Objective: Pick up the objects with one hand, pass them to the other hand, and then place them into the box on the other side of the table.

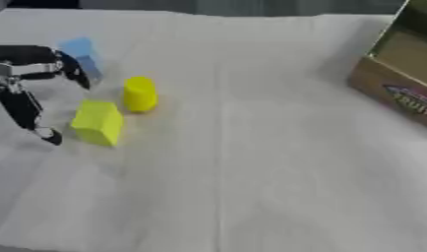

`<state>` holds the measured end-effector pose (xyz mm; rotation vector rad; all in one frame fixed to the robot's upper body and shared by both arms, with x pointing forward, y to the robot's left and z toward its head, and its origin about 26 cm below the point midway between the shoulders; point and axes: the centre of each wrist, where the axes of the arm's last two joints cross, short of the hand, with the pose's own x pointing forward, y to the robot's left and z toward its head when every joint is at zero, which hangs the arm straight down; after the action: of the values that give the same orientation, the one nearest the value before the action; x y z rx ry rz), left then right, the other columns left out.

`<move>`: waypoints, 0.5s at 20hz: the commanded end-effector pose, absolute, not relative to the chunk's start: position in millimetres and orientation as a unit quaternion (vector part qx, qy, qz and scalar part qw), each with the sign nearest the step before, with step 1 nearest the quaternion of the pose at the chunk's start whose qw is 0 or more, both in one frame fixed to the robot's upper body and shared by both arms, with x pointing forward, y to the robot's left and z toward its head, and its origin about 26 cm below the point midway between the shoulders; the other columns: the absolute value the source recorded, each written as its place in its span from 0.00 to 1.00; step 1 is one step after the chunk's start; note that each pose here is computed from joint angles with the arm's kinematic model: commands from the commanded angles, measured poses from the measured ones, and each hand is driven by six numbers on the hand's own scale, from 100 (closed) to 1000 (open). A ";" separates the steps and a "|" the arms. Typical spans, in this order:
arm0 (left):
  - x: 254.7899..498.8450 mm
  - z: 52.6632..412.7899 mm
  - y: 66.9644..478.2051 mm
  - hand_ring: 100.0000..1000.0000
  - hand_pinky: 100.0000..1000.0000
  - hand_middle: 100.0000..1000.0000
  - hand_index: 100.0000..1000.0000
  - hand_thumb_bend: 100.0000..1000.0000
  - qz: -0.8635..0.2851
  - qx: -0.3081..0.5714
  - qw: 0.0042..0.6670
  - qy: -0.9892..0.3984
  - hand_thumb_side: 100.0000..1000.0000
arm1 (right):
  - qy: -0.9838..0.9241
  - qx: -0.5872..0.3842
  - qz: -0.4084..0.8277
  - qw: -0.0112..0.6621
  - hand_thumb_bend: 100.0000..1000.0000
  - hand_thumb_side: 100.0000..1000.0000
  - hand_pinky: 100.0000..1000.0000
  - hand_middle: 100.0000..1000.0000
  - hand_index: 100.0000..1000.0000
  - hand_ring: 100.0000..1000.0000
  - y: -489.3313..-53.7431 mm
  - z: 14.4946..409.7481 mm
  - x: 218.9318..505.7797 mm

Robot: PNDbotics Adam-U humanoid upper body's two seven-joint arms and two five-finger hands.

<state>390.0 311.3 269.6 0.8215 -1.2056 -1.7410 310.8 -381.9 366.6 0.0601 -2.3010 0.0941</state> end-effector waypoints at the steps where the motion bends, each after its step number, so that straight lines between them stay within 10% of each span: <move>1: 394.2 277.1 313.0 0.82 0.86 0.73 0.77 0.75 -0.695 0.339 0.417 -0.478 0.00 | -0.918 0.009 0.046 0.394 0.03 0.46 0.98 0.74 0.90 0.80 -383.8 379.2 303.7; 10: 407.9 270.1 302.9 0.81 0.85 0.72 0.77 0.75 -0.690 0.350 0.400 -0.492 0.00 | -0.916 0.010 0.045 0.398 0.03 0.47 0.98 0.74 0.90 0.80 -383.7 376.6 304.5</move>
<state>408.5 299.9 257.4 0.8333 -1.2281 -1.7525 311.1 -382.2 365.1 0.0584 -2.2925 0.0923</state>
